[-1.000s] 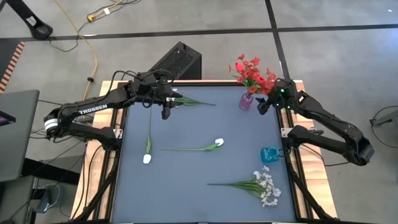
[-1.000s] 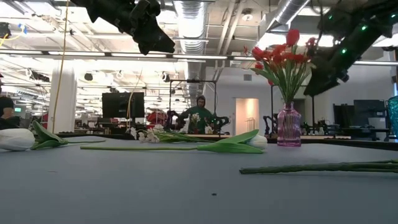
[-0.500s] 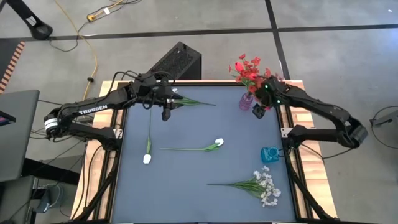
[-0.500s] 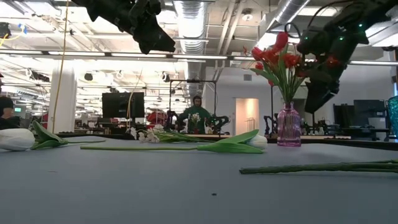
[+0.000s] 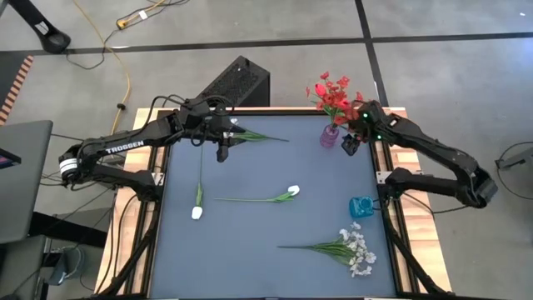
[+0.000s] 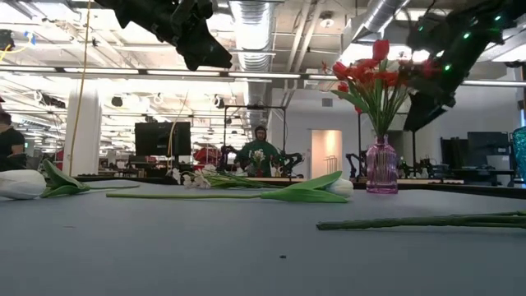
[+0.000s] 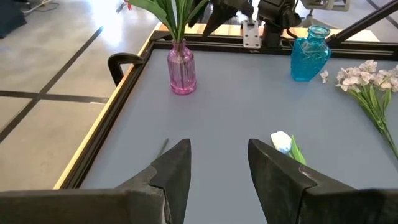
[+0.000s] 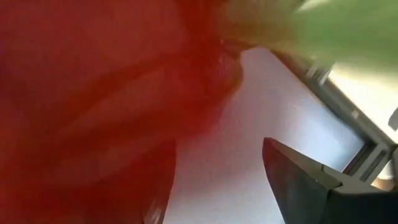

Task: Sort flowers into vase by color
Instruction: Put the bottom white flowers into the blue vase

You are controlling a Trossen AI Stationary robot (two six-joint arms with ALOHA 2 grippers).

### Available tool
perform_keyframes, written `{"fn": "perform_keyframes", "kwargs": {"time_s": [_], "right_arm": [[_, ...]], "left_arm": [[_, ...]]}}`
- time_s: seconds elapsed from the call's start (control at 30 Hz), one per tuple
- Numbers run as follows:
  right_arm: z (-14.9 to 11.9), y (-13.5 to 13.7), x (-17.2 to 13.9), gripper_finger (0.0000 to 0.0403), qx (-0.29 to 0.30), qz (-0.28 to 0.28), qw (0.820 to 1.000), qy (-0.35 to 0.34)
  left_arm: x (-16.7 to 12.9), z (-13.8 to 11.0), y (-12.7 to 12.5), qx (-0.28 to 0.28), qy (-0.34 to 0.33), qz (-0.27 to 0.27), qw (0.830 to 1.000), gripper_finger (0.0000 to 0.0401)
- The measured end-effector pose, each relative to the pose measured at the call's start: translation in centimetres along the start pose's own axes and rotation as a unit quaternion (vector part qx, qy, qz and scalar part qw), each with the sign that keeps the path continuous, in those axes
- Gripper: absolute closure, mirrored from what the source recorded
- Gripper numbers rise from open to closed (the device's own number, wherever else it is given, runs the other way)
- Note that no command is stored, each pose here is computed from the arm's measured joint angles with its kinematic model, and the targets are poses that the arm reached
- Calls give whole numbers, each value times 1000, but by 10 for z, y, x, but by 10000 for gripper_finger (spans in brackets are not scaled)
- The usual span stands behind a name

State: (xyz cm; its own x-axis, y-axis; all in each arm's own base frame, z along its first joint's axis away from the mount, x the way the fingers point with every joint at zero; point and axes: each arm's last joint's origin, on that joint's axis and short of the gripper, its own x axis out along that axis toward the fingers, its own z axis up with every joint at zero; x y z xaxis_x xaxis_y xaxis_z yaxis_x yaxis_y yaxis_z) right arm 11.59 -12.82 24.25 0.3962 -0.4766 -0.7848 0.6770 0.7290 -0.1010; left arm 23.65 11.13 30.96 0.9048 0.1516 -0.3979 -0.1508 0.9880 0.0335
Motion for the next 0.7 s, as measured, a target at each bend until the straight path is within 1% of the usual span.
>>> {"fn": "perform_keyframes", "kwargs": {"time_s": [0.2, 0.47, 0.7], "right_arm": [[-3, 0, -26, 138, 2, -7, 998, -63], [-12, 0, -58, 138, 3, -15, 990, -144], [-22, 2, -80, 138, -3, 2, 979, -203]], "left_arm": [[0, 0, 0, 0, 1, 2, 1000, 253], [0, 0, 0, 0, 1, 2, 1000, 253], [0, 0, 0, -4, 2, 2, 1000, 253]]}}
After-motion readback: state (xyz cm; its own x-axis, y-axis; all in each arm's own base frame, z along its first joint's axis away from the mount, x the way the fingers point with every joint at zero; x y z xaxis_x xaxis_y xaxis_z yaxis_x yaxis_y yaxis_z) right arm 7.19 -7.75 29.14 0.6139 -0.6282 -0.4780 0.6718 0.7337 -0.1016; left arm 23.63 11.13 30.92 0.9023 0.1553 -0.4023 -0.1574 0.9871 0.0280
